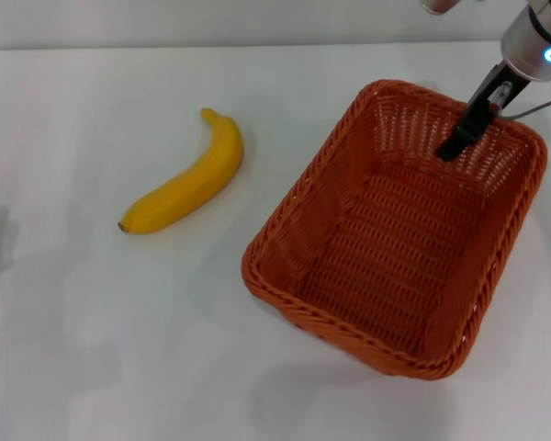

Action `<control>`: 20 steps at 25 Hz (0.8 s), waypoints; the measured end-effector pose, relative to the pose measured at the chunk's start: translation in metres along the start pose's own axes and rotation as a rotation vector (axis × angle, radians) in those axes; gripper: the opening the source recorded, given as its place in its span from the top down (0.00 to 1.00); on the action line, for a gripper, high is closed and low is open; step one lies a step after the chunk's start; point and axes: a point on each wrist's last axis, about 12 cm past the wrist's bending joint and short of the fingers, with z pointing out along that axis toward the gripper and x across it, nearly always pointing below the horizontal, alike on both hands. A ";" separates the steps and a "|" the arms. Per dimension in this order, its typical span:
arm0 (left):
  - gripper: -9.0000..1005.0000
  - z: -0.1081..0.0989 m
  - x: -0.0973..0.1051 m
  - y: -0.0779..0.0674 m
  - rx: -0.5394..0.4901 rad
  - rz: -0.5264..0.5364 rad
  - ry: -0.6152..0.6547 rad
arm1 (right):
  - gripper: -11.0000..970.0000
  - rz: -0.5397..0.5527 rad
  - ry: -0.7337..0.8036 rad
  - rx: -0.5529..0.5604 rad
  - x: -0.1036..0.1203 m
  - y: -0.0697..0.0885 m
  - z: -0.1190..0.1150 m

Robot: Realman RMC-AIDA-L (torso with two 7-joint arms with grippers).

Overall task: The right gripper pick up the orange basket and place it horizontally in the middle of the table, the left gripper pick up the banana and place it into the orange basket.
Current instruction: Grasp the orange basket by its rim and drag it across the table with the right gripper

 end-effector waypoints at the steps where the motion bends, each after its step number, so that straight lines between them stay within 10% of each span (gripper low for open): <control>1: 0.12 0.000 0.000 0.000 0.000 0.000 0.000 | 0.23 -0.002 0.002 0.003 0.000 0.001 0.001; 8: 0.12 0.000 -0.001 0.002 -0.001 0.008 -0.004 | 0.37 -0.019 0.012 0.026 -0.002 -0.001 -0.001; 10: 0.12 0.000 -0.001 0.002 -0.001 0.010 -0.008 | 0.62 -0.026 0.018 0.025 -0.005 -0.002 -0.005; 20: 0.12 0.000 -0.002 0.002 0.001 0.011 -0.015 | 0.70 -0.046 0.088 0.011 -0.015 -0.001 -0.022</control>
